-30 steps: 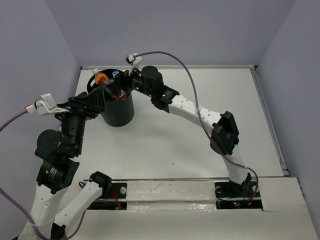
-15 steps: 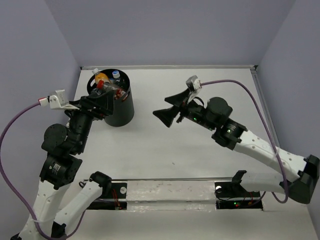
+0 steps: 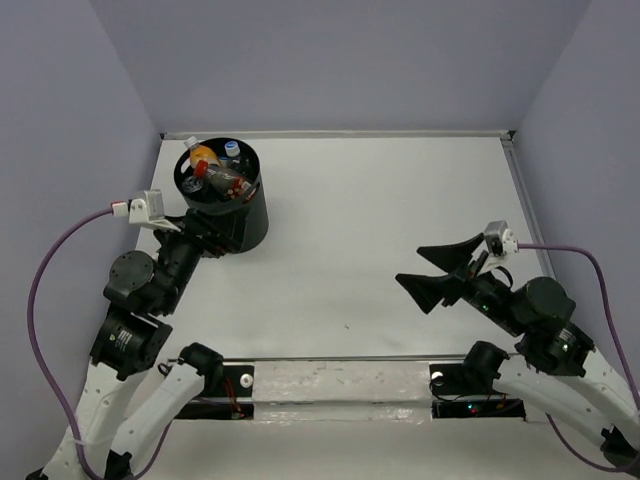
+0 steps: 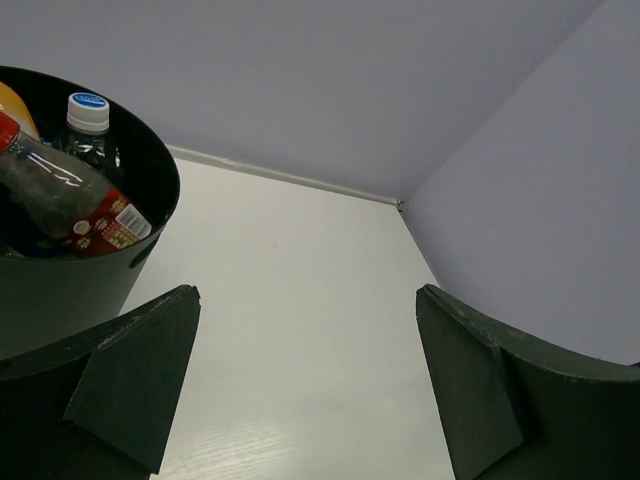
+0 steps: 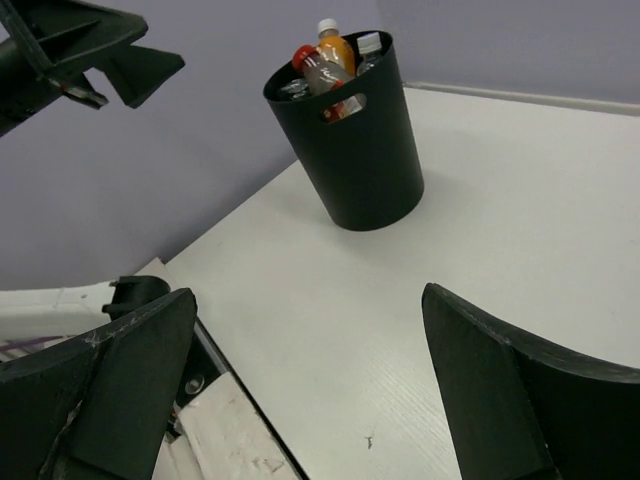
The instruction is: Put the plastic bottles in the bin
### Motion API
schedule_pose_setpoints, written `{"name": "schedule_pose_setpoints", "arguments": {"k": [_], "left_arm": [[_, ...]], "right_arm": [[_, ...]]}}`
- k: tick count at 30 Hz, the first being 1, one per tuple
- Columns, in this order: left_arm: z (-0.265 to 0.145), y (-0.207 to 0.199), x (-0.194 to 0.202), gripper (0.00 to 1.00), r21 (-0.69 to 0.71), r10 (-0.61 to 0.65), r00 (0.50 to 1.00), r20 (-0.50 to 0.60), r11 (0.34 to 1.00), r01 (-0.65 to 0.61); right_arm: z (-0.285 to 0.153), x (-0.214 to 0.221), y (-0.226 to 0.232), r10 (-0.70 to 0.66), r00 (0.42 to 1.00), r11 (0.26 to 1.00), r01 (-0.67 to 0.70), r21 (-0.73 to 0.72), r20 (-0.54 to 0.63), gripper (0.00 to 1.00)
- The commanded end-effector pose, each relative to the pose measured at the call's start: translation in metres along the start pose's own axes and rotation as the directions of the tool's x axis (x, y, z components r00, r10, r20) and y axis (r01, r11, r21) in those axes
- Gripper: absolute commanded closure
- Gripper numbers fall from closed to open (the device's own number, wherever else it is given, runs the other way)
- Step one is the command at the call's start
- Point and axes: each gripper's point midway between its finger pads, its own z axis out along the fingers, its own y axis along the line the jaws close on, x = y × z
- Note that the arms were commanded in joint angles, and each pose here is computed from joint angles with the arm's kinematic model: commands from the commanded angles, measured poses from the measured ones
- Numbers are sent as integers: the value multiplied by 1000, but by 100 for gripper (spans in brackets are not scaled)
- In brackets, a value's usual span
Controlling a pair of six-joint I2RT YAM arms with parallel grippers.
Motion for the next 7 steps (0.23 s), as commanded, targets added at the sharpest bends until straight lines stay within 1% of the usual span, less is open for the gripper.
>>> {"name": "schedule_pose_setpoints", "arguments": {"k": [1, 6, 7], "left_arm": [[-12, 0, -5, 1, 10, -7, 1000, 29, 1000, 6], [-16, 5, -1, 1, -2, -6, 1000, 30, 1000, 6], [-14, 5, -2, 1, -4, -9, 1000, 30, 1000, 9]], "right_arm": [[-20, 21, -23, 17, 999, 994, -12, 110, -41, 0], [-26, 14, -24, 28, 999, 992, -26, 120, -16, 0], [-26, 7, -23, 25, 1000, 992, -24, 127, 0, 0]]}}
